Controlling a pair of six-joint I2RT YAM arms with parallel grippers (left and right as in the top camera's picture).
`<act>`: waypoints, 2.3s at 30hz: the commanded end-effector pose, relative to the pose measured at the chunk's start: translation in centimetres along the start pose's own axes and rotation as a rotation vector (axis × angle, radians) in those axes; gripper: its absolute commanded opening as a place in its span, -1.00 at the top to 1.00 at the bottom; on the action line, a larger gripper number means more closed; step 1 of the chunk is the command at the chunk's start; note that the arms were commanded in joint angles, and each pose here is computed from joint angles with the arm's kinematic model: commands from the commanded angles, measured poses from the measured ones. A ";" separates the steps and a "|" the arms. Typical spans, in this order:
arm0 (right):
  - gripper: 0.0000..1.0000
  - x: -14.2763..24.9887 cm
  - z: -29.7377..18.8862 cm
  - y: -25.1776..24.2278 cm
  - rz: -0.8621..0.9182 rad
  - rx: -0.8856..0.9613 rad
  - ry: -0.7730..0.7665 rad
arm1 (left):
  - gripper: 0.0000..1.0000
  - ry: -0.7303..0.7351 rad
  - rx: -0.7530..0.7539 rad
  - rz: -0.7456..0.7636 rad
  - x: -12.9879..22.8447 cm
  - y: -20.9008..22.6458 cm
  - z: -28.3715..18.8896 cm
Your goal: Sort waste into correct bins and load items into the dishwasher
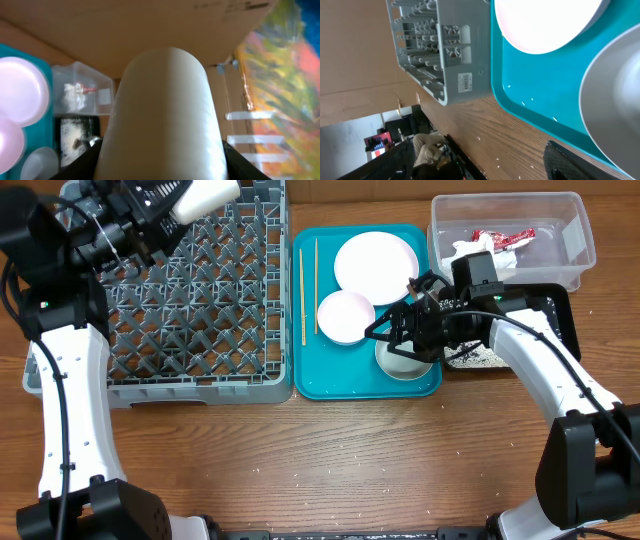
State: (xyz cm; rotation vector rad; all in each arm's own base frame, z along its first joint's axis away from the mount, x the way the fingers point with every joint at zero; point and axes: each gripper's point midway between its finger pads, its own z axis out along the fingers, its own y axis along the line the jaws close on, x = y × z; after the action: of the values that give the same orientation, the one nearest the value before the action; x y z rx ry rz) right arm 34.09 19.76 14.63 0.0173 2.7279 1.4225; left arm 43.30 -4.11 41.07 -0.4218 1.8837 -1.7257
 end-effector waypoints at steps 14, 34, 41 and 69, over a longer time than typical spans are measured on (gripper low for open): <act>-1.00 1.2 -0.2 -3.3 0.009 0.169 0.025 | 0.27 0.145 -1.022 0.408 8.1 11.8 -2.2; -1.00 2.3 -0.6 -4.8 0.057 0.255 0.052 | 0.32 0.585 -1.471 0.186 12.3 27.1 -2.1; -1.00 2.2 -0.6 -4.9 0.056 0.263 0.049 | -0.35 0.644 -1.481 0.128 12.9 30.2 -1.4; -0.79 1.3 -14.5 -0.7 0.085 0.540 -0.179 | -0.79 0.667 -0.952 0.565 21.3 14.4 13.3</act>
State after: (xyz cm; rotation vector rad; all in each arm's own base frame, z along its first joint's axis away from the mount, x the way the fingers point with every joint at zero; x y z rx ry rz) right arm 31.57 9.56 21.56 0.2228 2.9172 0.6708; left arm 36.26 -21.80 26.68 0.3752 2.7615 -0.4933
